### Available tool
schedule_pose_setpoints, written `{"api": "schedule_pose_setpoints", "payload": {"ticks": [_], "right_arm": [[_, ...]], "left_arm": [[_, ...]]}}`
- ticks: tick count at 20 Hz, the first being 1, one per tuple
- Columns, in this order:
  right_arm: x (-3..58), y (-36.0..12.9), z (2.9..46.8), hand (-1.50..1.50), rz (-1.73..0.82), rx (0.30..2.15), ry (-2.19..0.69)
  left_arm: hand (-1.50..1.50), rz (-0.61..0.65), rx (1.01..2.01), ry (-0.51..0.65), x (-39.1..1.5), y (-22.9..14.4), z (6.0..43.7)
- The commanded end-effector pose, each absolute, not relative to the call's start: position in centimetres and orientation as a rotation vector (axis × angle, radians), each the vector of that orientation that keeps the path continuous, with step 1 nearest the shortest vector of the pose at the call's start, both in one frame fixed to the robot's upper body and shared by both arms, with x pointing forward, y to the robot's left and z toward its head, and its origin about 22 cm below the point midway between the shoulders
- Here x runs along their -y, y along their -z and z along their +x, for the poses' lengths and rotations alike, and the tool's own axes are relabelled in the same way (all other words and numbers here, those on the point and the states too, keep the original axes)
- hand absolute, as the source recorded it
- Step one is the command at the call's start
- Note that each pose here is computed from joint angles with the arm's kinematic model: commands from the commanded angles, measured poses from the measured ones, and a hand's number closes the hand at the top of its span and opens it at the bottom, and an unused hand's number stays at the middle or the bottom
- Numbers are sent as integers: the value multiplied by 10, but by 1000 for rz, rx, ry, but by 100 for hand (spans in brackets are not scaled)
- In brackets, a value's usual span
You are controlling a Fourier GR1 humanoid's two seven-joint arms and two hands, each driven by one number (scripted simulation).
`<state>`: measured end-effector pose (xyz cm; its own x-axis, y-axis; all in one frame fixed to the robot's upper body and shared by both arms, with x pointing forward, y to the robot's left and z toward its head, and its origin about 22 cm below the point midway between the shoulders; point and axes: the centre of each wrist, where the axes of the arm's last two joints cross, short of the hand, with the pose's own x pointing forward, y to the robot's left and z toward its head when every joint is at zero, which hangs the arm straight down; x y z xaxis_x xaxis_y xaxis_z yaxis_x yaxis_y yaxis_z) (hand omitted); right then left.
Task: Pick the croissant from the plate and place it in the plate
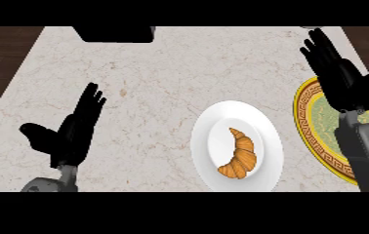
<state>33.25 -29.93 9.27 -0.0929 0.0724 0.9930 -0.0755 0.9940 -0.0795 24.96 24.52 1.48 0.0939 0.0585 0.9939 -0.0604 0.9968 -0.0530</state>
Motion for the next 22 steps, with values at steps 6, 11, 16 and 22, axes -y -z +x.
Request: {"api": "schedule_pose_setpoints", "payload": {"ticks": [6,11,16,22], "right_arm": [[338,-145,296,150,-358,1929,9],[352,-67,254,-150,-872,1743,150],[312,-39,188,-150,-814,1840,224],[300,-63,148,-150,-800,1666,-107]], "left_arm": [[0,157,1153,-47,-271,48,208],[0,45,1165,-47,-251,42,212],[0,4,1177,-9,-260,32,232],[0,24,1192,-19,-246,37,236]]}}
